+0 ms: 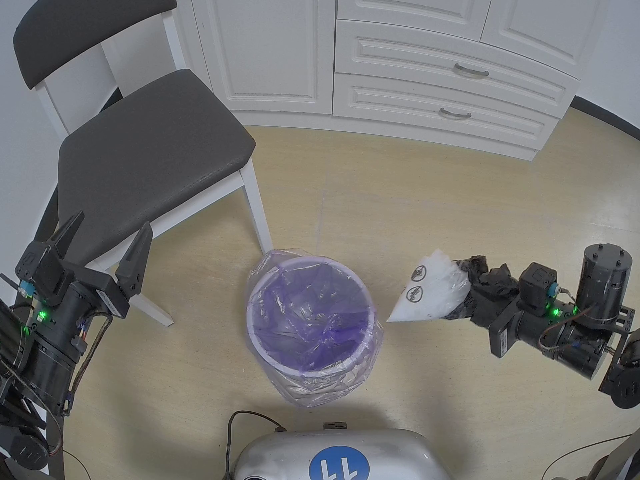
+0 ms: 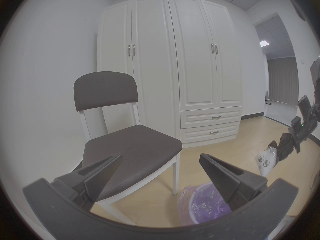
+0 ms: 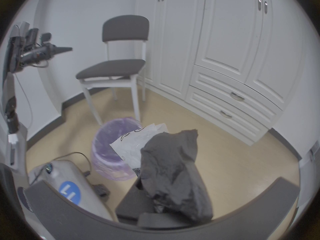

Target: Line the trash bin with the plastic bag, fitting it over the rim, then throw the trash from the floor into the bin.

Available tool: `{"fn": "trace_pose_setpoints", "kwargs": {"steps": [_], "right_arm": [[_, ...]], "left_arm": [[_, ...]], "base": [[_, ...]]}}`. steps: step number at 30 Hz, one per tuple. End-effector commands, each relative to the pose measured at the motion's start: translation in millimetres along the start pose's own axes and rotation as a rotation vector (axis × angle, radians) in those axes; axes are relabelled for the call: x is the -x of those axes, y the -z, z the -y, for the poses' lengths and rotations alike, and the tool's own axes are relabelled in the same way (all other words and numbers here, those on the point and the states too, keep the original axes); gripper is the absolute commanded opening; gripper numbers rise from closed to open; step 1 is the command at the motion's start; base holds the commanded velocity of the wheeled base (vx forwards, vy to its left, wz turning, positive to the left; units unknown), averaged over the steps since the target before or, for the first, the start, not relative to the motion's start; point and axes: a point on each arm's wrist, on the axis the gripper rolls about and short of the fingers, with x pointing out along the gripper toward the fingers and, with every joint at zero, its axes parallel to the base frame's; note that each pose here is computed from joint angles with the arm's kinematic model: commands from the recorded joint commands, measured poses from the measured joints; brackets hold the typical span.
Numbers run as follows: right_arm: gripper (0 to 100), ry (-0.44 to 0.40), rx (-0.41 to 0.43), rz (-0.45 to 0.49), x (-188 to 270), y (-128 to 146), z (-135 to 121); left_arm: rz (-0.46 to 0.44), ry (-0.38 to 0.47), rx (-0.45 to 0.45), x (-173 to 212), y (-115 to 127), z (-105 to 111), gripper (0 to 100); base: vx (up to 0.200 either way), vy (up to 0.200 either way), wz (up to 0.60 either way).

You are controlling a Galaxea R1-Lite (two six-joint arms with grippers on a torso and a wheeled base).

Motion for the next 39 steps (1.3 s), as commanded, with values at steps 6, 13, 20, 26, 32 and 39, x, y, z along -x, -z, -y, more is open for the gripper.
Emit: {"fn": "trace_pose_setpoints", "kwargs": {"steps": [6, 13, 20, 26, 32, 39], "right_arm": [[0, -0.241, -0.206, 0.057, -5.1, -23.7, -58.8], [0, -0.266, -0.472, 0.027, -47.1, -42.0, -86.4], [0, -0.211, -0.651, -0.072, -83.8, -55.6, -96.9], [0, -0.162, -0.881, -0.211, -104.5, -85.8, -92.0], [0, -0.091, -1.003, -0.323, -143.8, -82.6, -97.6], [0, -0.037, -1.030, -0.395, -182.1, -54.7, -110.0]], "left_arm": [[0.004, 0.000, -0.004, -0.2, -0.8, -0.1, 100], [0.012, -0.004, -0.009, 0.0, -2.6, -0.6, 100], [0.019, -0.006, -0.013, 0.1, -4.2, -1.0, 100], [0.028, -0.008, -0.011, 0.0, -6.0, -1.4, 100], [0.029, -0.008, -0.011, 0.1, -6.3, -1.6, 100], [0.041, -0.013, -0.031, 1.9, -9.0, -2.9, 100]], "base": [[0.000, 0.000, 0.00], [0.000, 0.000, 0.00], [0.000, 0.000, 0.00], [0.000, 0.000, 0.00], [0.000, 0.000, 0.00], [0.000, 0.000, 0.00]]}}
